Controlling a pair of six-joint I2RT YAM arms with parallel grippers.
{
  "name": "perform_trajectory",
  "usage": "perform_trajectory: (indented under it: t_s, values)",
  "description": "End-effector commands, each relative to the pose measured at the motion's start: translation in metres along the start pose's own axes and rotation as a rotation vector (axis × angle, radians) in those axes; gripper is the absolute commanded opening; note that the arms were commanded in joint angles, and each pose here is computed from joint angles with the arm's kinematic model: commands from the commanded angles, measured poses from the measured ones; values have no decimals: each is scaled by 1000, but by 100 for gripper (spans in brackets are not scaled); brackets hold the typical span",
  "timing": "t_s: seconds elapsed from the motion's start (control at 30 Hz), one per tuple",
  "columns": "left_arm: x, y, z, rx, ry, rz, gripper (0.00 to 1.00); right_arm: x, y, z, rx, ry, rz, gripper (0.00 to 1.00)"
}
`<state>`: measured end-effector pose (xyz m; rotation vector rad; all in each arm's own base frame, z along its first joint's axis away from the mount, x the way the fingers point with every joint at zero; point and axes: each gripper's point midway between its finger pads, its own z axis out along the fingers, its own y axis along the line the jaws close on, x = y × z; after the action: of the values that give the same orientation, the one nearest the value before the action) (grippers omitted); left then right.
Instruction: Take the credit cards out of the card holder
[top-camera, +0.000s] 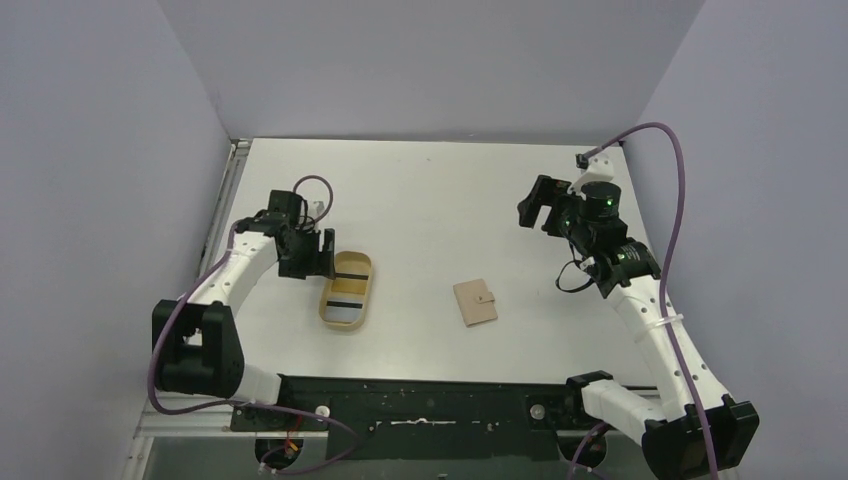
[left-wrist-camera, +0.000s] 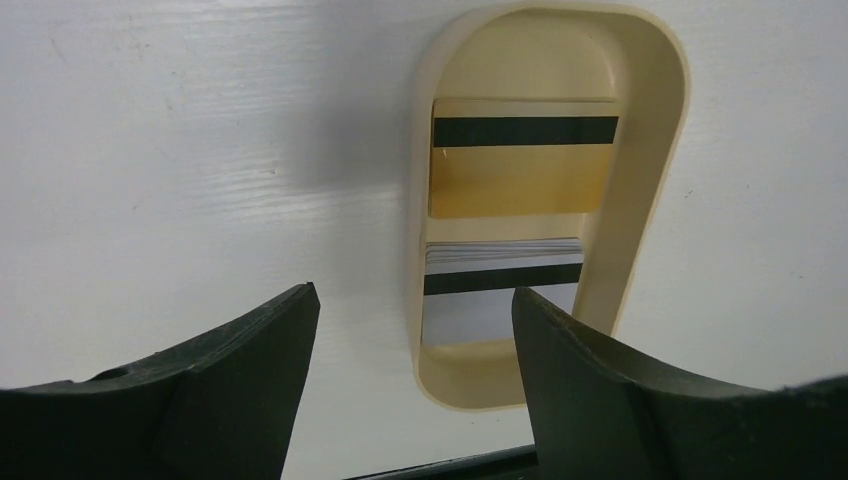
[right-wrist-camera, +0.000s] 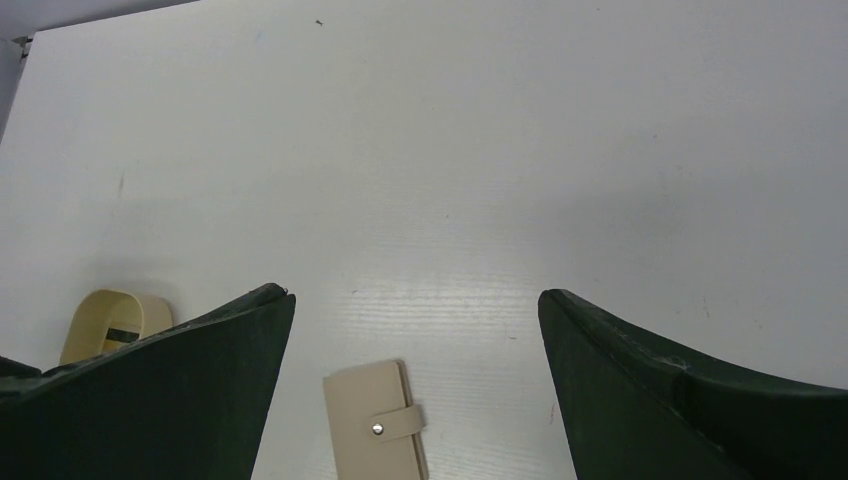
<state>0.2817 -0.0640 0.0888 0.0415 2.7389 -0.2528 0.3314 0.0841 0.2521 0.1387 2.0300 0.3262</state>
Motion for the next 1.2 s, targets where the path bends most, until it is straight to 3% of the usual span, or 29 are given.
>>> perform_trajectory:
  t_s: [0.0,0.37,0.63,1.07,1.17]
  values:
    - [-16,-5,6,9,0,41,66,-16,1,-8,-5,-60,-24,100]
    - [-18,9,32,-93,41,56,52,-14,-5,-14,7,-76,-29,100]
    - [-34,9,52,-130,54,107,35,-13,-8,-18,15,-86,-27,100]
    - [-43,-2,71,-122,88,142,17,-15,-16,-25,35,-97,-36,100]
    - [-47,-6,73,-108,89,148,8,-15,-17,-26,39,-96,-39,100]
